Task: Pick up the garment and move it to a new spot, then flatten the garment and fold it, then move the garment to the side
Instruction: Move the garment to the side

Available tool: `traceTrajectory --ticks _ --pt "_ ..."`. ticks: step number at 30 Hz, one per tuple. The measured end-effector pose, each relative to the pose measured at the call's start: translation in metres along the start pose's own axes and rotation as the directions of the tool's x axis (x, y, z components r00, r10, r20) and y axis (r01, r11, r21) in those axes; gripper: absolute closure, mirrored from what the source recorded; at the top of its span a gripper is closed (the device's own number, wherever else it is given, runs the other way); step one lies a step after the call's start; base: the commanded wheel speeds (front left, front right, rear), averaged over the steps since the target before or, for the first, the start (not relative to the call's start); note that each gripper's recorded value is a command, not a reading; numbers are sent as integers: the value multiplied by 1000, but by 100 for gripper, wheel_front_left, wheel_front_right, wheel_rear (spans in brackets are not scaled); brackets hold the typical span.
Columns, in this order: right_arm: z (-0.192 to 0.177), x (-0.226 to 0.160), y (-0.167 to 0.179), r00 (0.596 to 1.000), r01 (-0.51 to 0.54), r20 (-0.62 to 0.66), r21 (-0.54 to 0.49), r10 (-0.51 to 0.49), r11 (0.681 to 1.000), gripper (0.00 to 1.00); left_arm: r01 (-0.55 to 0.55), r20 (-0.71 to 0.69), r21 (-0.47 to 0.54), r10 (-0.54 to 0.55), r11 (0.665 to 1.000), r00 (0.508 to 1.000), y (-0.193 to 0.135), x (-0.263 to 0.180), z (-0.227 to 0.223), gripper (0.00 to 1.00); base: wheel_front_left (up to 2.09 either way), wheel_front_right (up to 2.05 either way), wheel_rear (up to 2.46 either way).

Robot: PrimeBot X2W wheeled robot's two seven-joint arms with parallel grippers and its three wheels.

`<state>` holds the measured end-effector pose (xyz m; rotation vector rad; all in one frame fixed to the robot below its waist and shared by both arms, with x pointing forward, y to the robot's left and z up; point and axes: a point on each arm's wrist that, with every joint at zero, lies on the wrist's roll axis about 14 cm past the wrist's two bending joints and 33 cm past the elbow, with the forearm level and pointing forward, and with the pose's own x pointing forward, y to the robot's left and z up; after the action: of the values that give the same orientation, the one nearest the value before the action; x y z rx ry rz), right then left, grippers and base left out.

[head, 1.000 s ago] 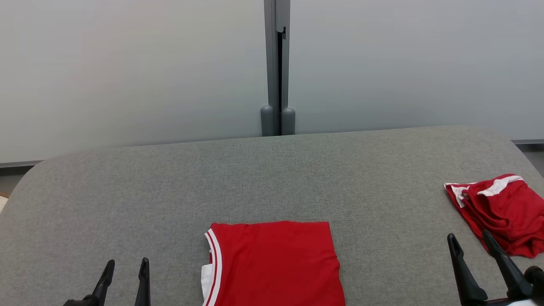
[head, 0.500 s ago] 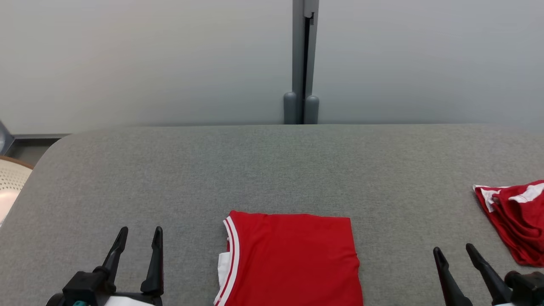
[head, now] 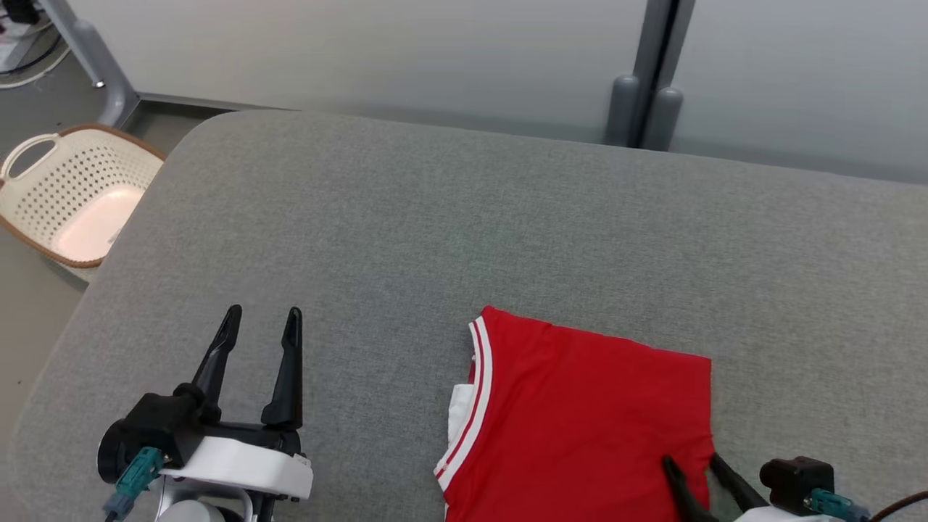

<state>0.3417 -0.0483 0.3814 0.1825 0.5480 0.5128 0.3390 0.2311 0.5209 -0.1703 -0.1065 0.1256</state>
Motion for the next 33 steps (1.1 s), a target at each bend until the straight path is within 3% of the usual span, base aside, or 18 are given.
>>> traceTrajectory --ticks 1,2,10,19,26,33 --pt "-7 4 3 1000 -12 -24 7 12 1000 58 -11 -6 2 11 1000 1000 4 -1 -2 0 0 0 0" --pt "-10 8 6 999 -21 -38 15 22 1000 100 -23 -13 3 23 1000 1000 7 -2 -4 0 0 0 0" --pt "0 11 3 1000 -25 4 -17 25 1000 100 -7 2 4 7 1000 1000 3 5 -2 0 0 0 0" --pt "16 -21 -51 991 121 72 -46 -117 992 100 156 -18 -10 -157 988 988 -46 34 -16 0 0 0 0" --pt "27 -68 -107 952 287 123 -54 -279 956 100 368 -26 -59 -370 928 929 -120 57 -29 0 0 0 0" --pt "79 -94 -158 885 423 254 -85 -391 902 100 520 -11 -91 -523 849 852 -182 82 -37 0 0 0 0"
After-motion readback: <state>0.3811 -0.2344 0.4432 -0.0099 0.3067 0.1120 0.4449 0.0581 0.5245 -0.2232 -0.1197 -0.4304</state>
